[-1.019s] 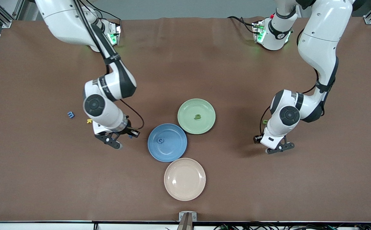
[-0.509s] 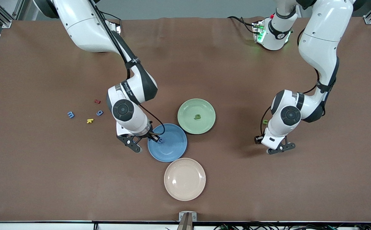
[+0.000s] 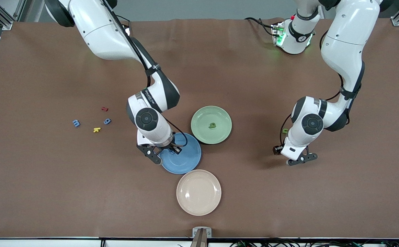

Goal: Sort letters by color into matching plates
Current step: 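Carry the blue X to the blue plate while the left gripper lifts the B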

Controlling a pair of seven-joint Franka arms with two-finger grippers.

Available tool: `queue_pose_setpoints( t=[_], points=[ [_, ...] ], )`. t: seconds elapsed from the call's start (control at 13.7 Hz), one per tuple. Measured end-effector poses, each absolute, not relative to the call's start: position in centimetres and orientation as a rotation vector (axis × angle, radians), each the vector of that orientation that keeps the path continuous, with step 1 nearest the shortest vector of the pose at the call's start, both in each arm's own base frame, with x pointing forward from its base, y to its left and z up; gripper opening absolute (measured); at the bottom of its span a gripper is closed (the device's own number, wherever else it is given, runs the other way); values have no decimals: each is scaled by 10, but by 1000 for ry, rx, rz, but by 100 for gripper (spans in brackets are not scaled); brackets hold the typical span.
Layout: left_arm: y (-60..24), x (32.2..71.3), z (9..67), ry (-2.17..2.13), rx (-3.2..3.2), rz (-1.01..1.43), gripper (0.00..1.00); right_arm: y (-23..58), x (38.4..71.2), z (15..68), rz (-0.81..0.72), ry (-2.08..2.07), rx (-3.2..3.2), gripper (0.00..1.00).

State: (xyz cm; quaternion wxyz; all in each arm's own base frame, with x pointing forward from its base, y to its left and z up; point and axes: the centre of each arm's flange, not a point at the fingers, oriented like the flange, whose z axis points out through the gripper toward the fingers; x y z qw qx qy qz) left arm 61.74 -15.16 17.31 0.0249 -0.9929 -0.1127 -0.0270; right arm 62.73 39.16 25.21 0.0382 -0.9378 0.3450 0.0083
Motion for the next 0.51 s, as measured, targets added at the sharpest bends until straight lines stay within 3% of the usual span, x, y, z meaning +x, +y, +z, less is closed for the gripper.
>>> queue_pose_setpoints(
  t=[0.22,0.36,0.51],
  points=[
    [-152,618,174,-349,-3071,-85,52,405,629,245,19,1085,-2861,26],
    [-149,619,177,-356,-3068,-86,40,412,629,240,15,1094,-2853,26],
    [-149,619,178,-355,-3070,-89,38,418,630,235,12,1112,-2844,26]
  ],
)
